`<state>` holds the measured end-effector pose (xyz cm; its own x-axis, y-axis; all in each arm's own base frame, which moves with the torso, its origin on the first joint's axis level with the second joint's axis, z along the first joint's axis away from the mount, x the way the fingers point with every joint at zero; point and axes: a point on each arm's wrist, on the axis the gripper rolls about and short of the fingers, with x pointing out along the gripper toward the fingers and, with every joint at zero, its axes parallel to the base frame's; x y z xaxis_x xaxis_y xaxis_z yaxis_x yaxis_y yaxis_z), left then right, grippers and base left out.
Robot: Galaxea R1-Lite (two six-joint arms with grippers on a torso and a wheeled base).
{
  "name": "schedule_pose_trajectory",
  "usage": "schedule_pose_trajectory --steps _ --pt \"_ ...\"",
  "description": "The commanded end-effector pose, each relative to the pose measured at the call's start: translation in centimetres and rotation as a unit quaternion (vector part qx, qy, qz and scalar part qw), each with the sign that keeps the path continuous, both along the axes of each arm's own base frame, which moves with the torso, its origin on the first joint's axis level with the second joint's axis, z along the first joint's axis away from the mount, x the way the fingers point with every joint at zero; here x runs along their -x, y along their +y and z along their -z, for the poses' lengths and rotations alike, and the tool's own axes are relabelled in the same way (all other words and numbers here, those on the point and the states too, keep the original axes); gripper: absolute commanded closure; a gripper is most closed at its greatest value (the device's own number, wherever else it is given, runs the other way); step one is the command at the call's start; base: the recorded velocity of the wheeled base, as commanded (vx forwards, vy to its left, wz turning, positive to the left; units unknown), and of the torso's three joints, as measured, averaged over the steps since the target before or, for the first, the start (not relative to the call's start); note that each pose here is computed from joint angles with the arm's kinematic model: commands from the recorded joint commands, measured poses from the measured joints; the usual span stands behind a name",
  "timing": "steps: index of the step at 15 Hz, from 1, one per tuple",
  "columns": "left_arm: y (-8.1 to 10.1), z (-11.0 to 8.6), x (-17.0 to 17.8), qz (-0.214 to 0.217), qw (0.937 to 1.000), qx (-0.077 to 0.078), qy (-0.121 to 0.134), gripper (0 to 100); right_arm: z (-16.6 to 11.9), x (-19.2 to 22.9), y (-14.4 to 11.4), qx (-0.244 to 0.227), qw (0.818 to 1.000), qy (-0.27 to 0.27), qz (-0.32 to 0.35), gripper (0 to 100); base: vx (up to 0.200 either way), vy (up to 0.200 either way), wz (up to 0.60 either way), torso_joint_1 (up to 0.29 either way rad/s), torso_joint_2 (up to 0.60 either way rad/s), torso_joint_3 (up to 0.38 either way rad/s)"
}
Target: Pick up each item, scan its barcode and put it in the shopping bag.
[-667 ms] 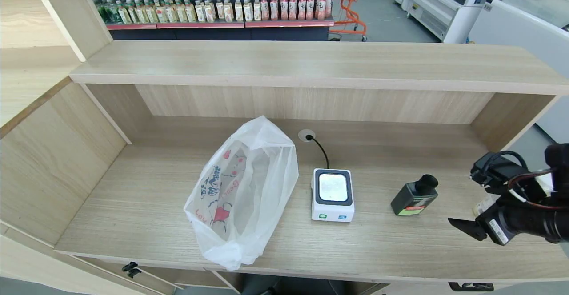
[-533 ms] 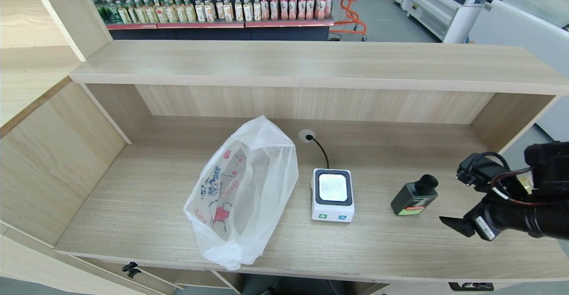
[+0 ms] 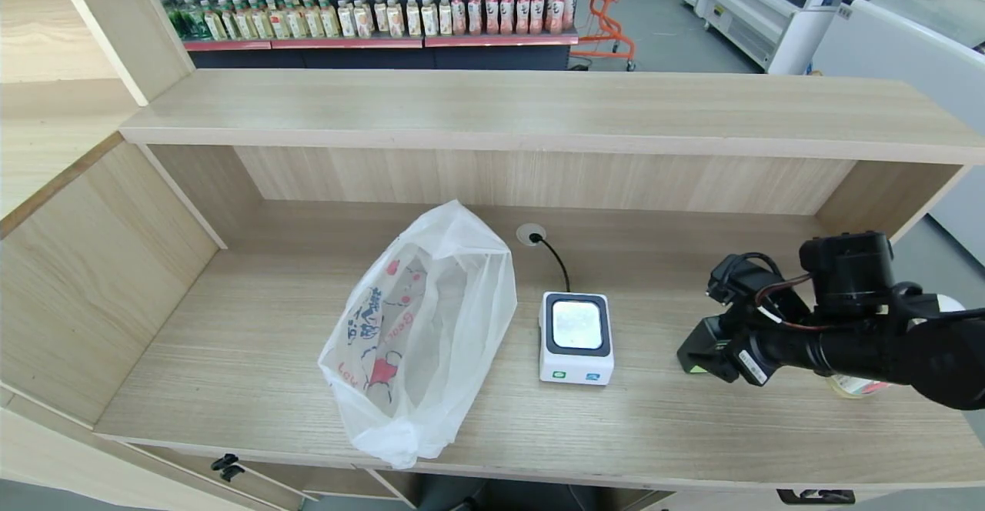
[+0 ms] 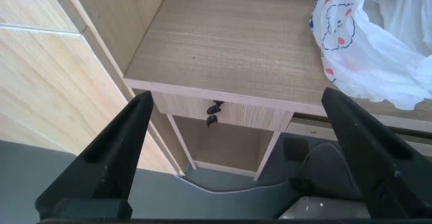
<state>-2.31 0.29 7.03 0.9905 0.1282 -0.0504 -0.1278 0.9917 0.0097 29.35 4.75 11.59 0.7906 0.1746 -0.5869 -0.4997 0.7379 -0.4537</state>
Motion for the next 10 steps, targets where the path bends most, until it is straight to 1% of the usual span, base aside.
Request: schedule_pose_trajectory --steps 1,4,6,7,10 --pt "0.0 0.0 0.0 0.001 1.0000 0.000 0.000 0 1.3 -0.9 0.6 -0.003 1.000 0.010 -0.007 0 0.000 0.000 0.00 0.000 0.00 0.000" --pt "0.0 0.0 0.0 0.000 1.0000 0.000 0.000 0 2.0 -1.2 1.4 -0.016 1.000 0.021 -0.007 0 0.000 0.000 0.00 0.000 0.00 0.000" --pt "0.0 0.0 0.0 0.000 1.0000 0.000 0.000 0 2.3 -1.5 2.3 -0.042 0.999 0.022 -0.011 0 0.000 0.000 0.00 0.000 0.00 0.000" --pt "0.0 0.0 0.0 0.000 1.0000 0.000 0.000 0 2.2 -1.7 2.6 -0.047 0.999 0.018 -0.015 100 0.000 0.000 0.00 0.000 0.00 0.000" --pt "0.0 0.0 0.0 0.000 1.0000 0.000 0.000 0 1.9 -1.7 3.7 -0.054 0.998 0.013 -0.026 100 0.000 0.000 0.00 0.000 0.00 0.000"
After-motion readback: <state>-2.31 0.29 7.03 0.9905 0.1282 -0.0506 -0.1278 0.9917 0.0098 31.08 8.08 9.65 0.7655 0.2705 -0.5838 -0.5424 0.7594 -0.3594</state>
